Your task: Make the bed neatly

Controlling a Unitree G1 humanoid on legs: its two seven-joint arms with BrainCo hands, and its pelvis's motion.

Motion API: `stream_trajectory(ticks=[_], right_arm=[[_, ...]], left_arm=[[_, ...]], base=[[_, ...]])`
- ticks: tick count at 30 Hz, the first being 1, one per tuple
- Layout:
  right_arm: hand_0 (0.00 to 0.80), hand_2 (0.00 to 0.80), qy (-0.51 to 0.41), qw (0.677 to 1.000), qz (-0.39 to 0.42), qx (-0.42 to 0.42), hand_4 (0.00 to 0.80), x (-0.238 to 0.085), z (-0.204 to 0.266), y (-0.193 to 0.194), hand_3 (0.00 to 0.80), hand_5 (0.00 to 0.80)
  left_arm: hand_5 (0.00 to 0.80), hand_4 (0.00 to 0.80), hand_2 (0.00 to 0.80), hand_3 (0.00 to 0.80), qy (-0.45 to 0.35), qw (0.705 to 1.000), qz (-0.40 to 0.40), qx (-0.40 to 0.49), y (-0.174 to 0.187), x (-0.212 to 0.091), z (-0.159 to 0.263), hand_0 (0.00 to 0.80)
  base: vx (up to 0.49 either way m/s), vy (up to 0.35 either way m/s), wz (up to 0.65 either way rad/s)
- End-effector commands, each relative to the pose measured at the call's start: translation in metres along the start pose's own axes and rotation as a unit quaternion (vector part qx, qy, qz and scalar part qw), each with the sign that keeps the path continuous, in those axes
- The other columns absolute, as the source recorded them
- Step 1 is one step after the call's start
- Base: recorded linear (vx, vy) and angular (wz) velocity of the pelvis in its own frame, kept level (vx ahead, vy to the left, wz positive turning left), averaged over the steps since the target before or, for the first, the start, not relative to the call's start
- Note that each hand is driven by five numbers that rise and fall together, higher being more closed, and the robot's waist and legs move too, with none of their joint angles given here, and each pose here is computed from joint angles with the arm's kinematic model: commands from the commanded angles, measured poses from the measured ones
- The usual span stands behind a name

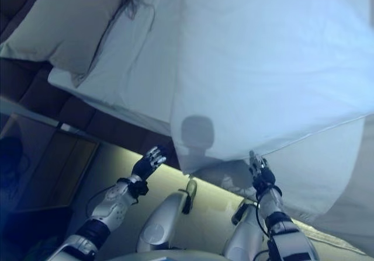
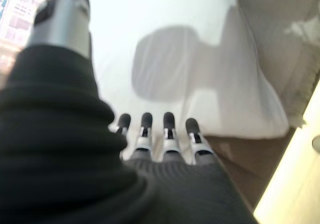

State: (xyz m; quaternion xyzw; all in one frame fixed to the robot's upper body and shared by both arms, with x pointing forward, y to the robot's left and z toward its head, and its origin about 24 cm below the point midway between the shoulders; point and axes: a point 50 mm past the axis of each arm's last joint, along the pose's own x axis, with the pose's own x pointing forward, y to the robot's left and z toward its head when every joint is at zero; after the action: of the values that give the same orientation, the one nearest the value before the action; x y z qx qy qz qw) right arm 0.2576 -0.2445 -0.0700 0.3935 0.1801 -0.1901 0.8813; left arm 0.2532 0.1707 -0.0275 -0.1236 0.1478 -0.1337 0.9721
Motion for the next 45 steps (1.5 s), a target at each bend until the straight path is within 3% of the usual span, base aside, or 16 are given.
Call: stream_trajectory(ticks=[1,10,15,29,45], right_arm=[[0.0,0.0,-0.039,0.998,-0.017,0.047,0.0,-0.011,0.015,-0.03,0.0,0.0],[0.0,0.0,-0.07,0.992,-0.017,0.1,0.0,-0.008,0.051,-0.041,0.0,0.0],[0.0,0.0,-0.064,0.994,-0.028,0.082,0.0,-0.015,0.05,-0.053,0.0,0.0],[0.0,0.0,-0.086,0.993,-0.06,0.049,0.0,-0.017,0.102,-0.061,0.0,0.0],[0.0,0.0,-0.012,0.993,-0.072,0.098,0.0,-0.019,0.039,-0.064,0.0,0.0]], left_arm=[[0.0,0.0,0.0,0.0,-0.056,0.998,-0.003,-0.014,-0.002,-0.001,0.02,0.0],[0.0,0.0,0.0,0.0,-0.061,0.998,-0.022,-0.02,-0.008,0.001,0.019,0.0],[0.0,0.0,0.0,0.0,-0.049,0.998,-0.019,-0.02,-0.006,-0.001,0.014,0.0],[0.0,0.0,0.0,0.0,0.02,0.999,-0.034,-0.016,0.003,-0.014,-0.005,0.0],[0.0,0.0,0.0,0.0,0.069,0.998,-0.006,0.009,0.013,-0.024,-0.027,0.0]], base=[[0.051,-0.012,0.1],[-0.005,-0.032,0.16],[0.081,-0.015,0.11],[0.116,0.03,0.11],[0.07,-0.005,0.15]])
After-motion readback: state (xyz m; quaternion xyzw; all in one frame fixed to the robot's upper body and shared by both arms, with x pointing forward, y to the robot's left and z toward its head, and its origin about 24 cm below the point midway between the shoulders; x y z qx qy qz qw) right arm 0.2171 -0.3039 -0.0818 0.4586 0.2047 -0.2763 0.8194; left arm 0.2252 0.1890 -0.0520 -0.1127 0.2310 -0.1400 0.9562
